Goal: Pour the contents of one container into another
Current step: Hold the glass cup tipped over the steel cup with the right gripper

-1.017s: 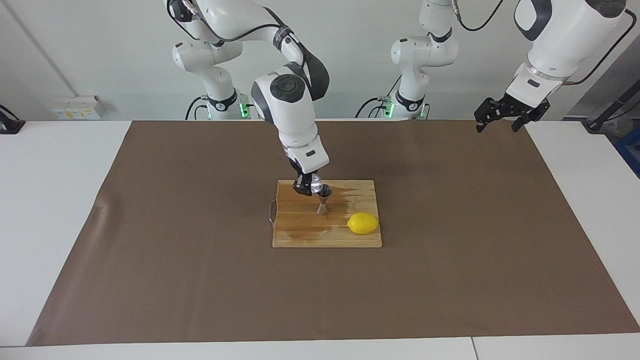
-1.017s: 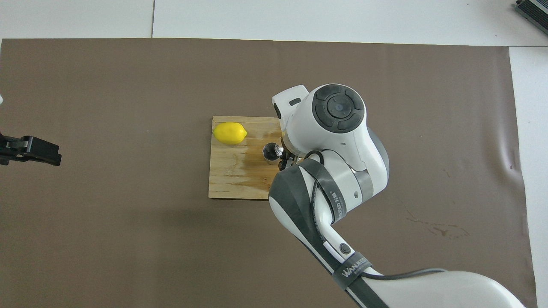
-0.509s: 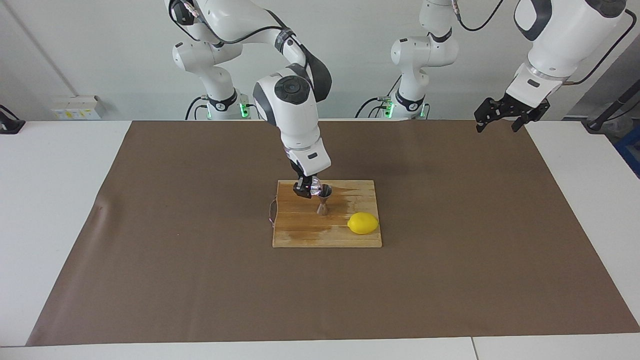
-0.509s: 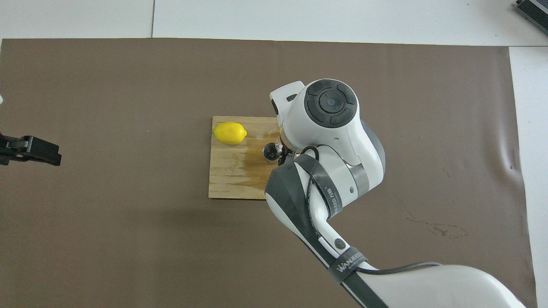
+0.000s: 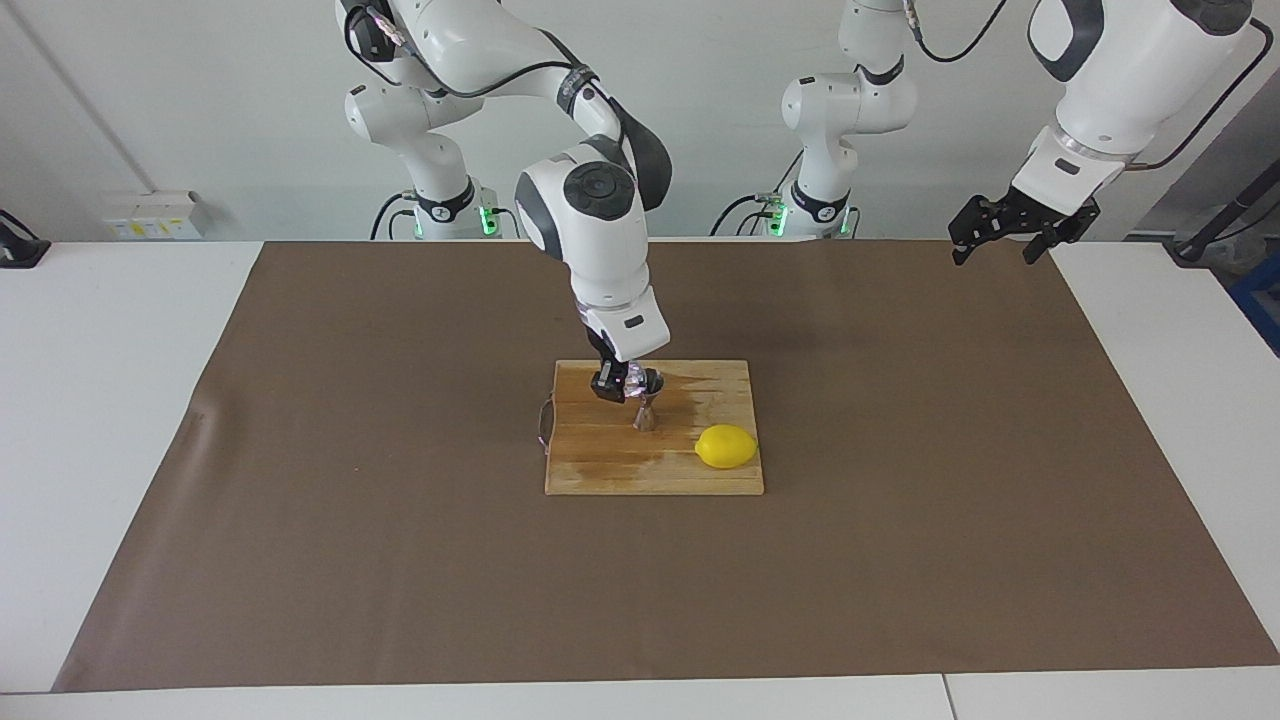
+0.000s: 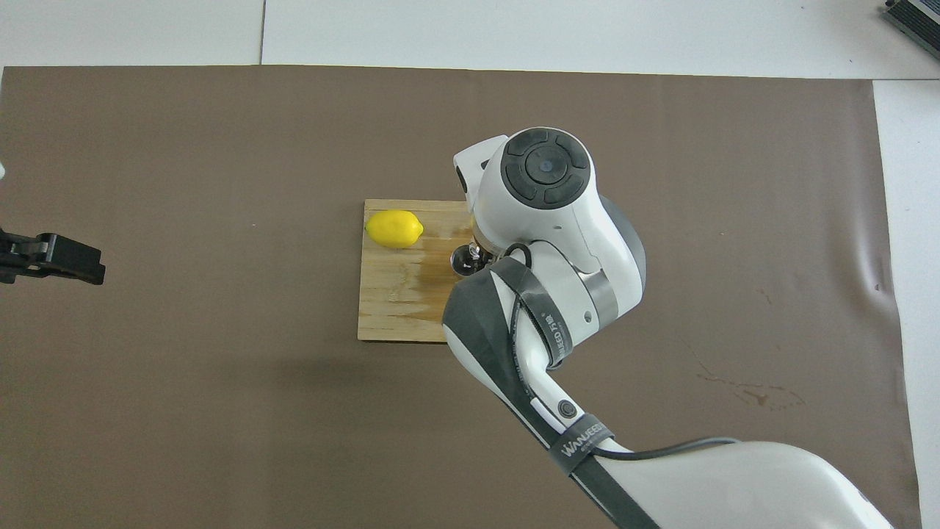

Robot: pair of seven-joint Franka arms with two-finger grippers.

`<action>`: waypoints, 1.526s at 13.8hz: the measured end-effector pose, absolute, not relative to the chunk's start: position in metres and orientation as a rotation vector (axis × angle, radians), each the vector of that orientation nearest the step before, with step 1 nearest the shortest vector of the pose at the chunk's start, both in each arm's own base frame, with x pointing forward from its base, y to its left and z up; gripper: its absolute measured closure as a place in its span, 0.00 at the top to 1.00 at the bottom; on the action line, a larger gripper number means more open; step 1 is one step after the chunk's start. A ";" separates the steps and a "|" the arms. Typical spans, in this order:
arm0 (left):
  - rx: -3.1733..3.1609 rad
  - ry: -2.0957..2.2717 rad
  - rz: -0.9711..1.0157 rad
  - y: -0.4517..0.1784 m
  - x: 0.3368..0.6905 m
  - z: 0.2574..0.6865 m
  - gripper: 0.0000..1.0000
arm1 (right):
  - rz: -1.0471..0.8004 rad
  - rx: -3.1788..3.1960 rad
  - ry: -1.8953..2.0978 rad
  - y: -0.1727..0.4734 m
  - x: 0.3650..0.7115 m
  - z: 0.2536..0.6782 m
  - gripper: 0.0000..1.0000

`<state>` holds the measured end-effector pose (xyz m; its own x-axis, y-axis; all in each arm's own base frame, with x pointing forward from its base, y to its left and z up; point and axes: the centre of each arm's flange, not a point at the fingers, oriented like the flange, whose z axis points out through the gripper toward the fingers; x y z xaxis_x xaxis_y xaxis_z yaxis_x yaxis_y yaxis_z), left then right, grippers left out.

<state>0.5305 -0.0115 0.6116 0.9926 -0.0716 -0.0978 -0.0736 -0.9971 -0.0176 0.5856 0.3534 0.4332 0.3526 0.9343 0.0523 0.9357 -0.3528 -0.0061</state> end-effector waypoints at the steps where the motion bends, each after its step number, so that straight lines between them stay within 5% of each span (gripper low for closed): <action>1: -3.115 0.114 0.152 -0.011 0.531 0.612 1.00 | -0.050 -2.557 -1.778 0.355 0.584 0.433 0.49; 21: -3.115 0.114 0.152 -0.011 0.531 0.612 1.00 | 0.023 -2.550 -1.846 0.365 0.573 0.434 0.49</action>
